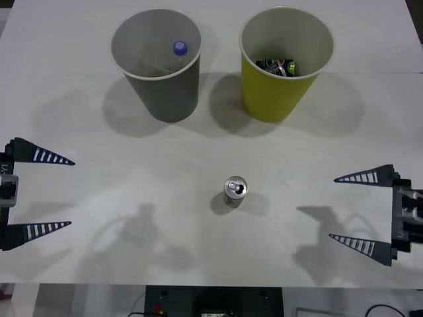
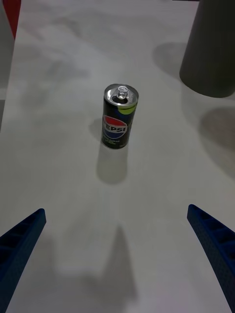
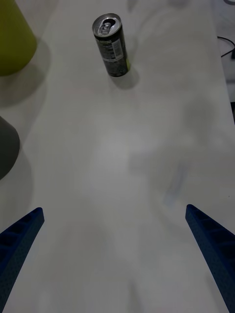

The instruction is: Put the can into the green bin and the plastic bottle into the gray bin

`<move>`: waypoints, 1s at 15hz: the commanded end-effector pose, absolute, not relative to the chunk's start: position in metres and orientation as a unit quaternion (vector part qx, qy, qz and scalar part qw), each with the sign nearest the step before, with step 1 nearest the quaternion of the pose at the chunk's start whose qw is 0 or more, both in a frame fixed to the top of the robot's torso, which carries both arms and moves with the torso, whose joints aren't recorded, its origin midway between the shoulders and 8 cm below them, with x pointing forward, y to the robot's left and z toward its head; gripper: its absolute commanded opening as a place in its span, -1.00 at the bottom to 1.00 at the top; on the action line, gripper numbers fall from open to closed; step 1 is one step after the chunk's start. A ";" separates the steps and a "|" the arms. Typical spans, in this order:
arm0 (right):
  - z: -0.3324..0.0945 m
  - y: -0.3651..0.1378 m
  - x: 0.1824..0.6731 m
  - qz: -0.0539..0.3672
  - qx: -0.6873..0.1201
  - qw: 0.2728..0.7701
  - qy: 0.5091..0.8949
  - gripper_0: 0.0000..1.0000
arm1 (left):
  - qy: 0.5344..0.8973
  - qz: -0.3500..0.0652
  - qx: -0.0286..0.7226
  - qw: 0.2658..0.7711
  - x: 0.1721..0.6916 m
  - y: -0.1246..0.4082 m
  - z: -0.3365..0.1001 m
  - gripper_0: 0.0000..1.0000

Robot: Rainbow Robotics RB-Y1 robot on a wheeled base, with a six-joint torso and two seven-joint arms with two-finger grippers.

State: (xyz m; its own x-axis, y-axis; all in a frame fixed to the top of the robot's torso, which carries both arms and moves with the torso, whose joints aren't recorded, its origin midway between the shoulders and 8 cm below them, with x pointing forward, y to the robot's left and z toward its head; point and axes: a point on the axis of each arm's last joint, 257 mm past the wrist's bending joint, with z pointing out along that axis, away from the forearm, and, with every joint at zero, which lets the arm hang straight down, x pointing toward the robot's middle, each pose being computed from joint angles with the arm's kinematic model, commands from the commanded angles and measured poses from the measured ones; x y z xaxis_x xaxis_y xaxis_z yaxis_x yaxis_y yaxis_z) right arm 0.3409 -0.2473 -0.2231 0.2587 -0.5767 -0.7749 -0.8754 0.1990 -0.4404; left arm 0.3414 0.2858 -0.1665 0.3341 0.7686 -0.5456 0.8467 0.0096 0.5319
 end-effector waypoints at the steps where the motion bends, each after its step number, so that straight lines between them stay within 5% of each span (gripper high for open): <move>1: -0.234 -0.234 0.348 0.164 -0.614 0.507 0.583 1.00 | 0.575 -0.047 0.702 0.417 0.341 0.286 -0.167 1.00; 5: -0.246 -0.228 0.359 0.166 -0.620 0.518 0.566 1.00 | 0.575 -0.047 0.702 0.417 0.341 0.286 -0.167 1.00; 15: -0.278 -0.179 0.390 0.257 -0.550 0.553 0.571 1.00 | 0.575 -0.047 0.702 0.417 0.341 0.286 -0.167 1.00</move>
